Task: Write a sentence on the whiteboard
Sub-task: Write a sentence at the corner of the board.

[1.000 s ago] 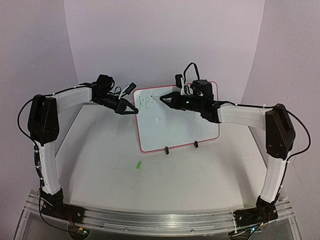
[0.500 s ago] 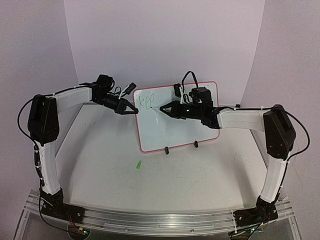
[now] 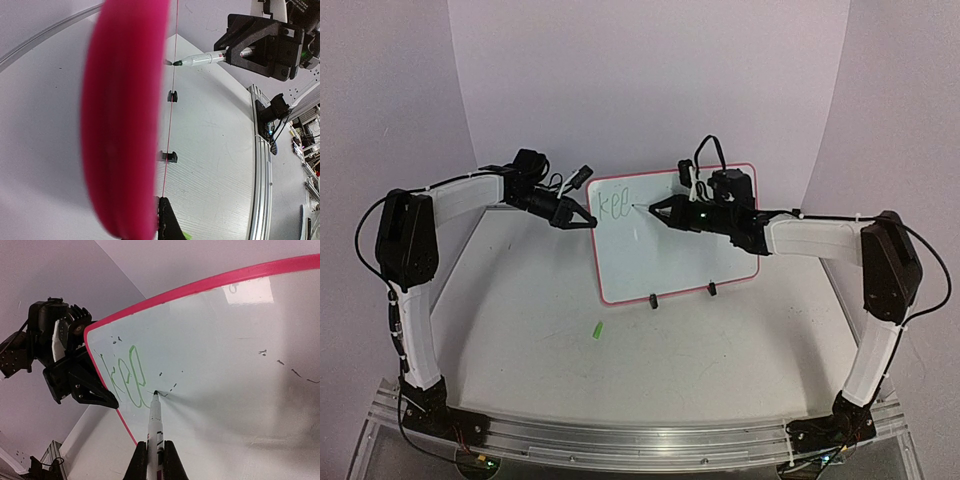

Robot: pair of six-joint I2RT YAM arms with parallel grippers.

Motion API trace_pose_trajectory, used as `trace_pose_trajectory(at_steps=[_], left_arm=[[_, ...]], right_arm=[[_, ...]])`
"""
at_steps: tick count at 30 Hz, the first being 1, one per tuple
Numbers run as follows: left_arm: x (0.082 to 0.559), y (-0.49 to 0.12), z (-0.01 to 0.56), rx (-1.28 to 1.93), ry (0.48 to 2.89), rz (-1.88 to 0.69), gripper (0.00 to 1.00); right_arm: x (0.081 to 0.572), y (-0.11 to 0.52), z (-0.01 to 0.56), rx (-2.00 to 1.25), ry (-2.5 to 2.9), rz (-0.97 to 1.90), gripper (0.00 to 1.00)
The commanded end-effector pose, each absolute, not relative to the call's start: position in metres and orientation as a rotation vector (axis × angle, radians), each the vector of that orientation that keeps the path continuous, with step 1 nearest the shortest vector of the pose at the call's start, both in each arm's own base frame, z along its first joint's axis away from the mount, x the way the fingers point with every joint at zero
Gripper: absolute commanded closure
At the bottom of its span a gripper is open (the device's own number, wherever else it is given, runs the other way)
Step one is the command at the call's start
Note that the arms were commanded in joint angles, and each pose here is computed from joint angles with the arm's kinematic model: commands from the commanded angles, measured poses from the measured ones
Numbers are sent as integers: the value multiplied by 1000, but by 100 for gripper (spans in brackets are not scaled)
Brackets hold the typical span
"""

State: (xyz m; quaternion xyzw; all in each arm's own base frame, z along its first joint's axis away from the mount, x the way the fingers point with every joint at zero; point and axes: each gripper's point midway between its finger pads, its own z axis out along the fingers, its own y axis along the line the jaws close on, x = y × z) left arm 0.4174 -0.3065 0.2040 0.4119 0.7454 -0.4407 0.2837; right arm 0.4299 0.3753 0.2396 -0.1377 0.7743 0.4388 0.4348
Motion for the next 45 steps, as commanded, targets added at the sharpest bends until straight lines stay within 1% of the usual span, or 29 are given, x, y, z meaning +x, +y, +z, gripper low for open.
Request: trace_pose_trajectory(at_steps=[1,14,24,31,40,45], left_arm=[[416,-304,223,1144,1927,-1096,100],[416,-304,222,1144,1931,-1094,100],[416,-303,222,1146,1931,-1091,100],[416,-303,222,1146,1930,-1091,100],[416,-303,222,1146,1934,-1084,100],[416,-303,222,1146,1933,-1085,100]], right_arm=[[434,373,278,-345,1825,1095,100],[445,378,280,-342,1812,1086,100],[451,375,256,-314,1875,1051,100],[445,370,241,-307,1917,1033,100],[429,366,206,-317,2002,1048,100],[421,366,201,-341,2016,1068,100]])
